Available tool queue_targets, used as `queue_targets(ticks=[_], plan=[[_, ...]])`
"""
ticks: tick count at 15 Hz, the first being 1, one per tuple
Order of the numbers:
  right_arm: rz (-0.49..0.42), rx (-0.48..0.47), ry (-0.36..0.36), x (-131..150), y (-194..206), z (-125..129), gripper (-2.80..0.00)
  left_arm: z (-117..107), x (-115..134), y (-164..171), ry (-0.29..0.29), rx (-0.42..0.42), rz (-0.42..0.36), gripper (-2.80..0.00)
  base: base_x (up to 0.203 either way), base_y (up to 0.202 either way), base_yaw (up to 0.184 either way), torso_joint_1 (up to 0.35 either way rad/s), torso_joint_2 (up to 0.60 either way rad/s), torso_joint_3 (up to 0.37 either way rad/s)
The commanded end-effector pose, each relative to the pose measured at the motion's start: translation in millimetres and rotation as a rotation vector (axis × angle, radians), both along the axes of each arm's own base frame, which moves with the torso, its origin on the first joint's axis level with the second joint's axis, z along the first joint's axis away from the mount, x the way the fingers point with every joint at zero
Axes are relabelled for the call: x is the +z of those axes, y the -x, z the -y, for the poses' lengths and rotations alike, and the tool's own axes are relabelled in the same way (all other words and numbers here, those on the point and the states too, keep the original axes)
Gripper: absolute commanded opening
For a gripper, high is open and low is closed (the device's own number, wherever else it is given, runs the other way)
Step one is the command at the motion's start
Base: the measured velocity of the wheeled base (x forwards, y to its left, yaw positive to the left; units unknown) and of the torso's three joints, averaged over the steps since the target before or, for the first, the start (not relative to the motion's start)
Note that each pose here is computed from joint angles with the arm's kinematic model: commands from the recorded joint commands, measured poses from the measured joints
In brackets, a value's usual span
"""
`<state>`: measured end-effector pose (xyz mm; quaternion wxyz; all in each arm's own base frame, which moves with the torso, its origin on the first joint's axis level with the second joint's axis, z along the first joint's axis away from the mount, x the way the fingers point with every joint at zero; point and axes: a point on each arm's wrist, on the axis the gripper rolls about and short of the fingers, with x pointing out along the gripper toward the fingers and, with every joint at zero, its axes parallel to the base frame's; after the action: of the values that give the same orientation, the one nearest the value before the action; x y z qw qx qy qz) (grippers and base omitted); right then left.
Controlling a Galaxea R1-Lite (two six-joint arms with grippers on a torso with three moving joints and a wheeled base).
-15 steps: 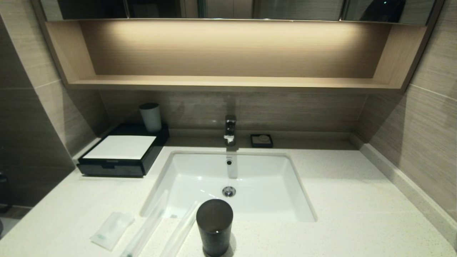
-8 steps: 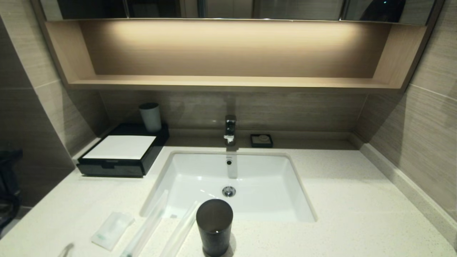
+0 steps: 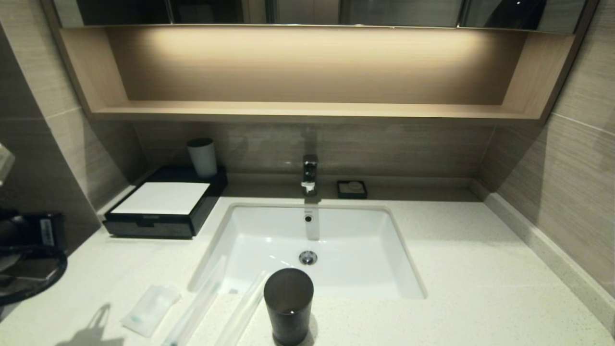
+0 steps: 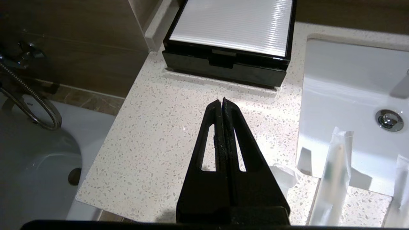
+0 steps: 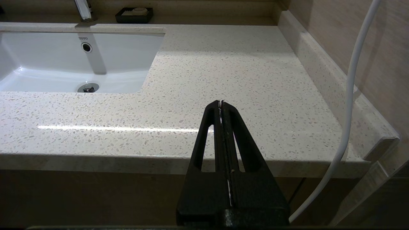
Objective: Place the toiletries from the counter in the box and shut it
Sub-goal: Open the drawer
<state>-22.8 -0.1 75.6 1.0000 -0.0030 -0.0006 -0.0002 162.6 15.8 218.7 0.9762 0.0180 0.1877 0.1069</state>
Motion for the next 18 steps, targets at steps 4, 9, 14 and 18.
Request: queue_targets(ticks=[4, 9, 14, 18], plan=[[-0.001, 0.0, 0.0, -0.4, -0.1, 0.0, -2.8, -8.1, -20.9, -40.4, 0.004, 0.016, -0.099, -2.8, 0.0, 0.0, 0.0, 0.0, 0.0, 0.0], [-0.001, 0.0, 0.0, -0.4, -0.1, 0.0, -2.8, -29.2, -36.5, -80.4, 0.017, 0.029, -0.118, -2.8, 0.0, 0.0, 0.0, 0.0, 0.0, 0.0], [-0.001, 0.0, 0.0, -0.4, -0.1, 0.0, -2.8, -35.9, -53.8, -111.9, 0.007, -0.008, -0.148, -2.8, 0.0, 0.0, 0.0, 0.0, 0.0, 0.0], [-0.001, 0.0, 0.0, -0.4, -0.1, 0.0, -2.8, -36.8, -61.9, -128.4, 0.057, -0.112, -0.134, -2.8, 0.0, 0.0, 0.0, 0.0, 0.0, 0.0]])
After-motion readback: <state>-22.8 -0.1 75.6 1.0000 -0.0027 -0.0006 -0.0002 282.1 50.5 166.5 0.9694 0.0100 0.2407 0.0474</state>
